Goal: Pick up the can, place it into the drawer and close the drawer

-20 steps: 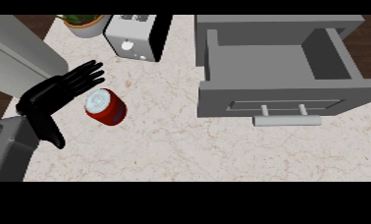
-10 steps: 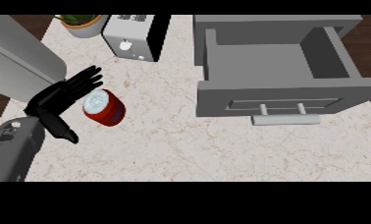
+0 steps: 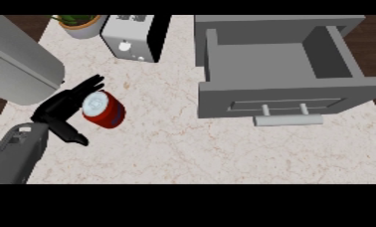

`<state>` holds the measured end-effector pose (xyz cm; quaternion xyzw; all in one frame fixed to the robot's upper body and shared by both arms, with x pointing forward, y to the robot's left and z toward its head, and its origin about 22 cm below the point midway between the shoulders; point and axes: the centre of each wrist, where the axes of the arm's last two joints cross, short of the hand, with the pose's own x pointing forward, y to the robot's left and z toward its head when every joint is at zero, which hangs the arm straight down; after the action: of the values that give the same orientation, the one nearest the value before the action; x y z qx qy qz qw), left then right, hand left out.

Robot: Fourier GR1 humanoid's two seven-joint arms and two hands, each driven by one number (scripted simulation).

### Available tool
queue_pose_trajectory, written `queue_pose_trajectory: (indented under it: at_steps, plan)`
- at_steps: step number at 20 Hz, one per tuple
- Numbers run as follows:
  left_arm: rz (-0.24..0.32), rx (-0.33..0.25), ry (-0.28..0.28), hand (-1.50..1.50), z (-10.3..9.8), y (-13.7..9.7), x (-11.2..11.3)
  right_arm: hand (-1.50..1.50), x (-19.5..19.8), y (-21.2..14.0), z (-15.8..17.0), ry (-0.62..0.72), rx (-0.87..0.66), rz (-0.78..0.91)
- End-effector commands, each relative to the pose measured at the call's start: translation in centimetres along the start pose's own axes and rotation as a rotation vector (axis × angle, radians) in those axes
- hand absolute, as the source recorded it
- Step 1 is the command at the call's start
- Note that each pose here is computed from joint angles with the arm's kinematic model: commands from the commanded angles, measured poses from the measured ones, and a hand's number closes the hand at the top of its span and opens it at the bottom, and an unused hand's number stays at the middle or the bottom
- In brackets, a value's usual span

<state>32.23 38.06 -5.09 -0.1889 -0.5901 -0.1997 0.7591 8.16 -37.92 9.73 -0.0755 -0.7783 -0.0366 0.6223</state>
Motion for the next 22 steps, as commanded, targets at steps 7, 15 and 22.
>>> queue_pose_trajectory:
  at_steps: [7, 15, 22]
  plan:
    - [0.108, -0.096, -0.053, -1.50, -1.3, -2.7, -3.4, -1.50, 1.5, 0.1, 0.3, -0.006, -0.008, 0.001]
    - [0.151, -0.079, -0.055, -1.50, -1.9, -2.3, -2.8, -1.50, 2.5, 1.0, 0.4, -0.019, 0.031, -0.014]
    - [0.233, -0.209, 0.000, 1.50, -3.9, -4.1, -3.1, -1.50, 1.5, -0.1, 0.3, 0.017, 0.008, -0.016]
